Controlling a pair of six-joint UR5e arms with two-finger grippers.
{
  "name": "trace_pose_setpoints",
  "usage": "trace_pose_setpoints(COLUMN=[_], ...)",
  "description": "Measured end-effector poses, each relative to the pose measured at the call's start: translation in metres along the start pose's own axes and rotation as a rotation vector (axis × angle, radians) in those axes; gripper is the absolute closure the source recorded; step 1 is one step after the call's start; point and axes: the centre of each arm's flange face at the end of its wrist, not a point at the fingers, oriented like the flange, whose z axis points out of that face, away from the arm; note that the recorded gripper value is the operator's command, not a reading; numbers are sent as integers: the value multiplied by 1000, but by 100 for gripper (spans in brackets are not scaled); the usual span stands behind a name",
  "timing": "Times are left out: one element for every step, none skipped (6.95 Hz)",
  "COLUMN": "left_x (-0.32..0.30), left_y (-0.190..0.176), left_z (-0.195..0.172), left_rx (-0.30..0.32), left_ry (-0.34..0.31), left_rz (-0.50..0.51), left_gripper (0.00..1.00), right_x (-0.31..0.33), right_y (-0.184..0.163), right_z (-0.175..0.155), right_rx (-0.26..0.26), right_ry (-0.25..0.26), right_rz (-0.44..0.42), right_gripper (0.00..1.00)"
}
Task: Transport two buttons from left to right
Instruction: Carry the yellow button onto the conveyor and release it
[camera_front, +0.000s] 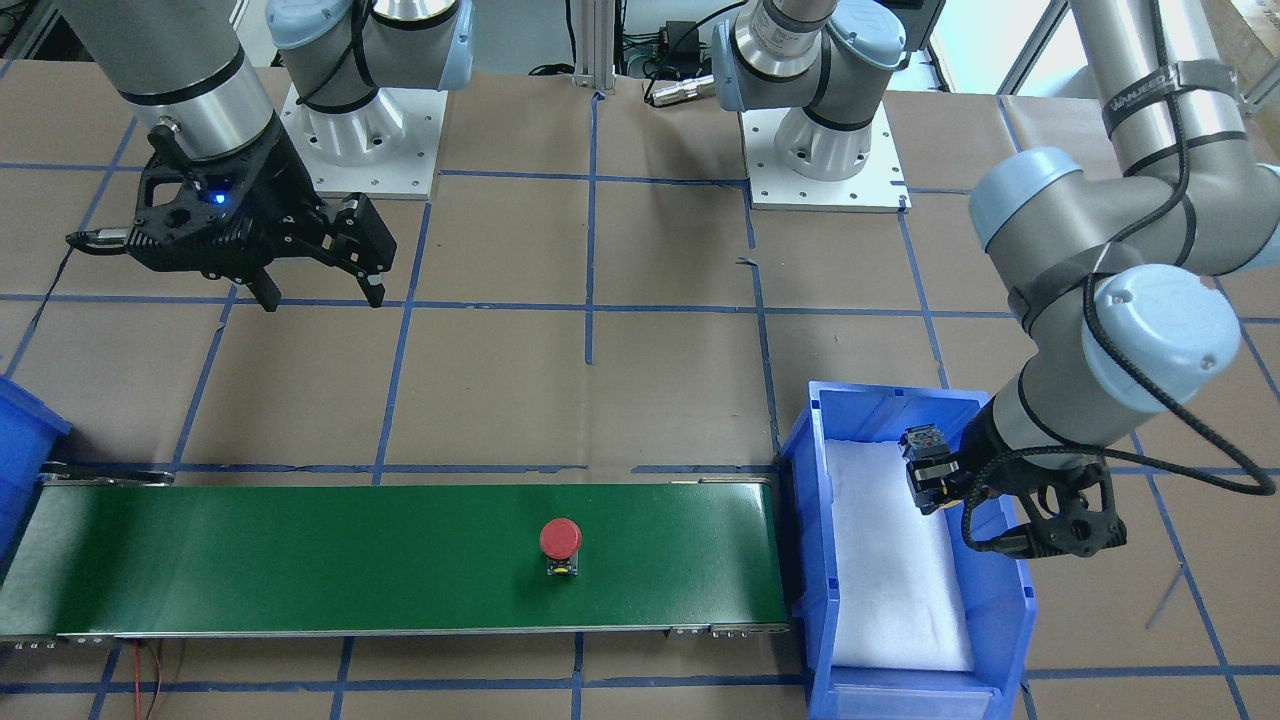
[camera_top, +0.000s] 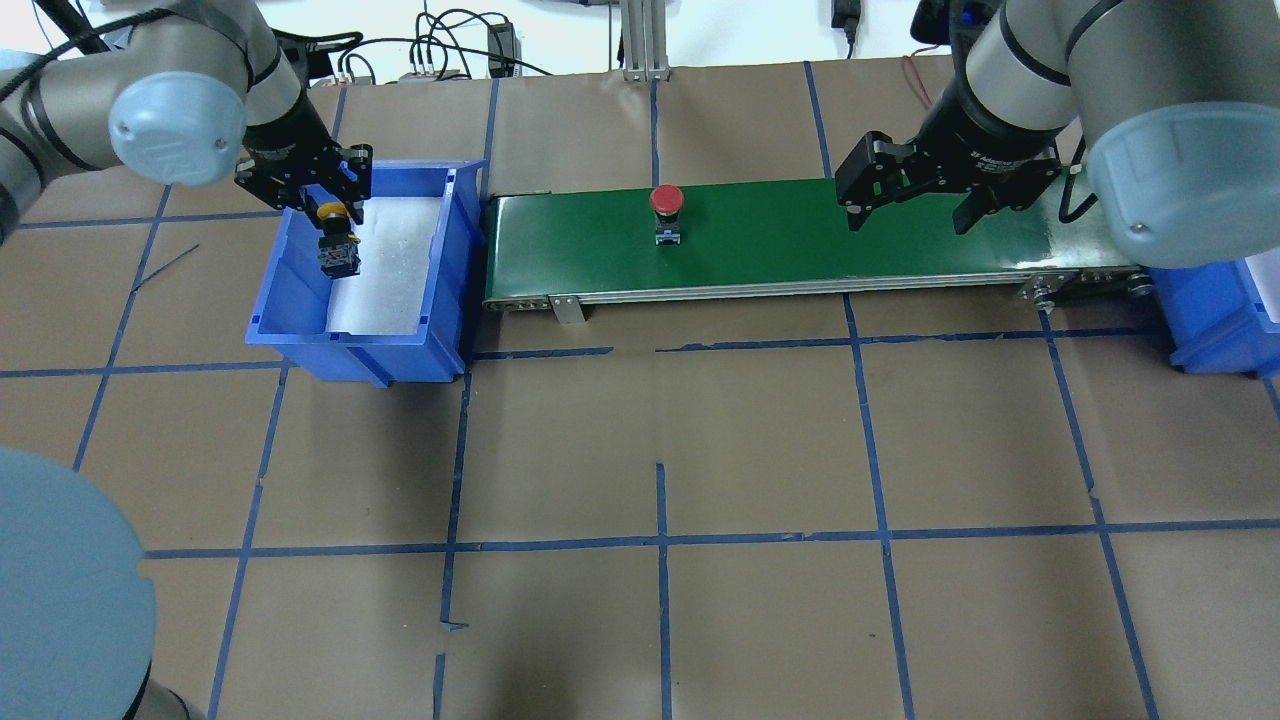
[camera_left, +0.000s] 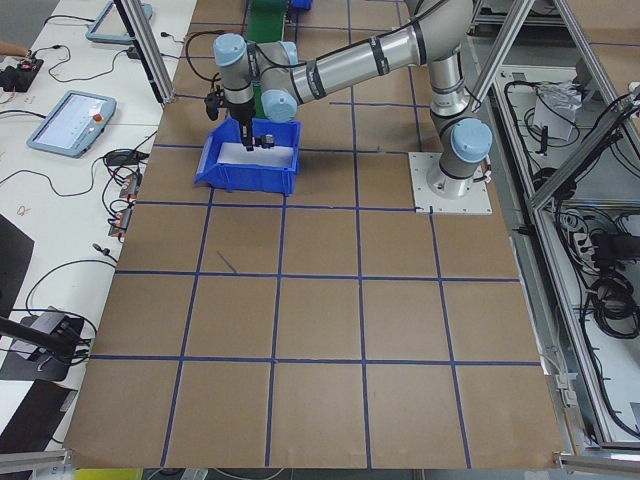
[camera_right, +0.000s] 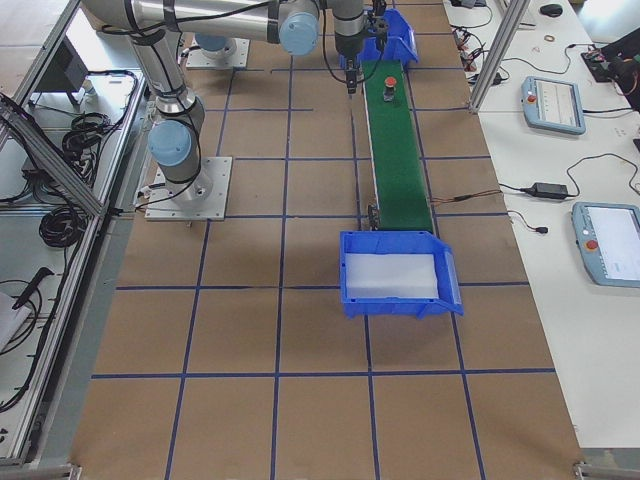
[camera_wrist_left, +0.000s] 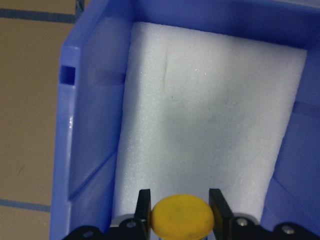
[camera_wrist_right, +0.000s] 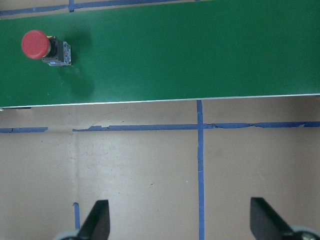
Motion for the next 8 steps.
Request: trace_pose_setpoints(left_x=[3, 14, 42, 77, 100, 115, 141, 171], left_y=[1, 2, 8, 15, 17, 14, 9, 5], left_z=[-23, -36, -49, -58, -62, -55, -39, -24], left_rx=[-4, -6, 3, 19, 26, 28, 48, 78], left_ry=[19, 32, 36, 40, 52, 72, 94, 102], left_rz=[-8, -15, -9, -12, -17, -6, 24, 65], left_gripper=[71, 71, 71, 71, 71, 71, 71, 71], right_x=[0, 0, 0, 0, 0, 2, 6, 9], right_y=[0, 0, 0, -1, -1, -2, -3, -4], right_z=[0, 0, 0, 1, 2, 3, 3, 3], right_rx=[0, -1, 0, -1, -1, -2, -3, -6], right_ry=[0, -1, 0, 1, 1, 2, 2, 3], right_rz=[0, 0, -3, -17, -42, -59, -60, -56], right_gripper=[0, 0, 0, 0, 0, 0, 0, 0])
